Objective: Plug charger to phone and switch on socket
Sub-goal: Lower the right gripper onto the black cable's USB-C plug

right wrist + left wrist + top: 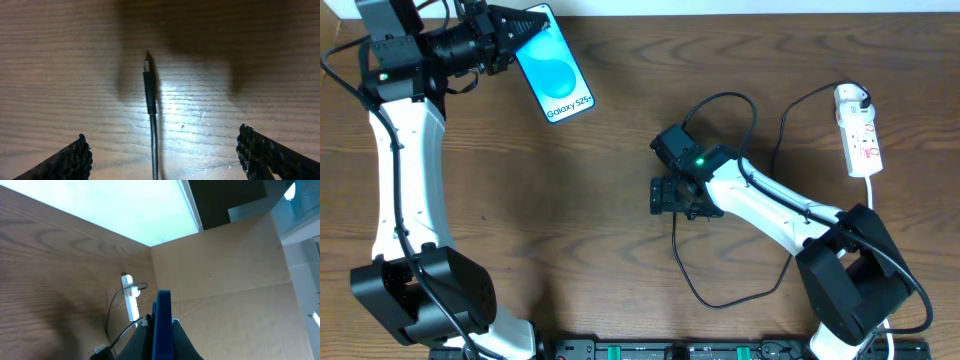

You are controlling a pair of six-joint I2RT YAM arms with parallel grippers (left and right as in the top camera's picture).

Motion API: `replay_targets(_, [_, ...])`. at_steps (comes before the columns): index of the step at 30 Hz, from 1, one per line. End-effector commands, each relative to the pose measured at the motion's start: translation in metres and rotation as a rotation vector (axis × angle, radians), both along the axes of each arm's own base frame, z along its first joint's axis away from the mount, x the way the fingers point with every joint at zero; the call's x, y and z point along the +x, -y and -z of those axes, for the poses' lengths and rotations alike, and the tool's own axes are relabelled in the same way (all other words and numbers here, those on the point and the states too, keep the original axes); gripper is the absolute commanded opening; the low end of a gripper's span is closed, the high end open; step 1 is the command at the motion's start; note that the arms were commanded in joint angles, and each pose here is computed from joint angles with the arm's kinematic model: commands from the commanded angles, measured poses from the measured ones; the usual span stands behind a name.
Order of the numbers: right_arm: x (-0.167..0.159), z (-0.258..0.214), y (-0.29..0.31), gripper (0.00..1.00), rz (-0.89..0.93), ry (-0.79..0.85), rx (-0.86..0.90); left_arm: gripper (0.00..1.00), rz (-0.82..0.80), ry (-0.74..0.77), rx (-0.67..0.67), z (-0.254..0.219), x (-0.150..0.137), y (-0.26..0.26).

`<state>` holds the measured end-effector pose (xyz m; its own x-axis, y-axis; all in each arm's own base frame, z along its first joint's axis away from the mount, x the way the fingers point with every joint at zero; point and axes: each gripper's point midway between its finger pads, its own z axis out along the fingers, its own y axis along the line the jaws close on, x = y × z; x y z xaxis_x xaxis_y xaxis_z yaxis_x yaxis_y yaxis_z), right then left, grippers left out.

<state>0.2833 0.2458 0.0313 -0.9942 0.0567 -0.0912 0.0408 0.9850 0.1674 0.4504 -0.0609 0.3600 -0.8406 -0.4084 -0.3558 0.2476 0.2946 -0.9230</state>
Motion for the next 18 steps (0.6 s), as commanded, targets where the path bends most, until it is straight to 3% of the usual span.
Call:
replay_targets(1, [0.004, 0.008, -0.002, 0.92, 0.027, -0.007, -0.032, 0.08, 0.032, 0.037, -0.009, -0.013, -0.007, 0.003])
replay_targets(13, [0.002, 0.026, -0.008, 0.87, -0.008, -0.06, -0.142, 0.07, 0.032, 0.037, -0.009, -0.013, -0.007, 0.003])
replay_targets(17, [0.0, 0.037, -0.006, 0.66, -0.008, -0.081, -0.16, 0.07, 0.032, 0.037, -0.009, -0.013, -0.007, 0.003])
replay_targets(18, [0.0, 0.038, -0.006, 0.56, -0.008, -0.081, -0.16, 0.08, 0.032, 0.037, -0.009, -0.013, -0.007, 0.003])
